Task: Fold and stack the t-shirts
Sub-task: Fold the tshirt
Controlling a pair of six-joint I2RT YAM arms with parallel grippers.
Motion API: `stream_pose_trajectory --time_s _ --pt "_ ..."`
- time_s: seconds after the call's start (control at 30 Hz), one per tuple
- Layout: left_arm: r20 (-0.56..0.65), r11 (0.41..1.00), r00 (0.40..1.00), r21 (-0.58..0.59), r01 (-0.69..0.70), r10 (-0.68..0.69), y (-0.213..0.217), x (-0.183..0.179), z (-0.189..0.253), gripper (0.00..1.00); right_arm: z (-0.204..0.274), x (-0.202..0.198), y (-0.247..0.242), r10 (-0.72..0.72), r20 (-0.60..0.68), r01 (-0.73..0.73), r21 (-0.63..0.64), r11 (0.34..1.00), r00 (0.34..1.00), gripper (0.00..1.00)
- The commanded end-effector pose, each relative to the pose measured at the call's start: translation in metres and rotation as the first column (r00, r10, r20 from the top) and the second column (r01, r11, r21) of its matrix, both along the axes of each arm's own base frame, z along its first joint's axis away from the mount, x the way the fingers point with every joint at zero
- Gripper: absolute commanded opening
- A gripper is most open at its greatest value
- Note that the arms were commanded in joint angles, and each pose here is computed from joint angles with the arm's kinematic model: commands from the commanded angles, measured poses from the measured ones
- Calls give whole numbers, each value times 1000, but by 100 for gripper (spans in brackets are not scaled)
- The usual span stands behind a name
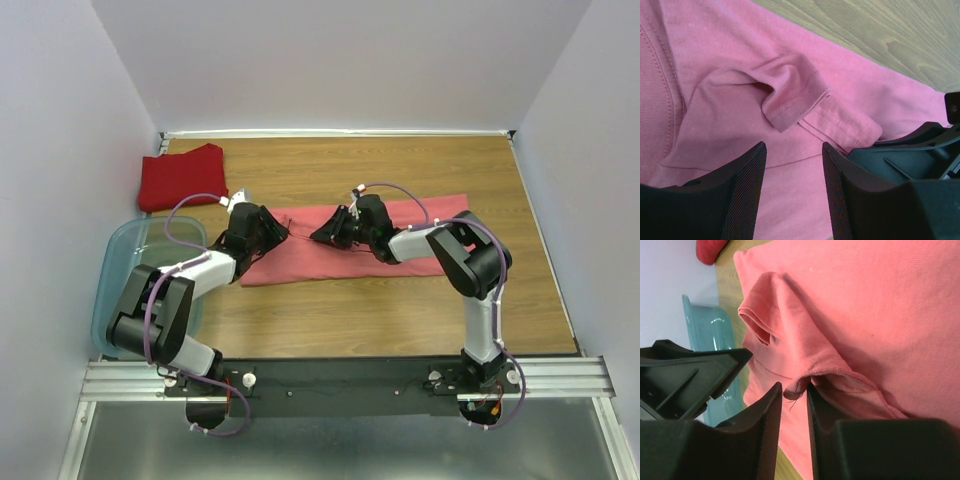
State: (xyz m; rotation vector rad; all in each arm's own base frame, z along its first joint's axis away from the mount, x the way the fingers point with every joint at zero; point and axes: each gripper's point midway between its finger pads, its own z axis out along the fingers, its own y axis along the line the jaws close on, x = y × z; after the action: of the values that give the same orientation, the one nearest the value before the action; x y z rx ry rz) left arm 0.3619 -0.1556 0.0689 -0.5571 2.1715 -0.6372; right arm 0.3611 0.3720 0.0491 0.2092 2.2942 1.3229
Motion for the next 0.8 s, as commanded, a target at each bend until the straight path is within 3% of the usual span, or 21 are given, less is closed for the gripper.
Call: stream_pose_trajectory --time_s 0.0,0.17,0.5,0.77 --pt "6 1000 1000 13 -28 28 5 4 -4 56 0 11 4 -46 22 46 5 999 999 23" --pt "-1 999 999 13 -33 33 4 8 -4 56 2 16 -2 -82 35 83 -7 997 996 0" --pt "-18 998 998 2 -64 64 2 21 -8 52 -3 23 -6 -103 31 104 -15 994 994 1" --pt "-58 990 988 6 -141 141 9 29 -18 42 -5 21 -5 -93 23 93 -12 996 995 0"
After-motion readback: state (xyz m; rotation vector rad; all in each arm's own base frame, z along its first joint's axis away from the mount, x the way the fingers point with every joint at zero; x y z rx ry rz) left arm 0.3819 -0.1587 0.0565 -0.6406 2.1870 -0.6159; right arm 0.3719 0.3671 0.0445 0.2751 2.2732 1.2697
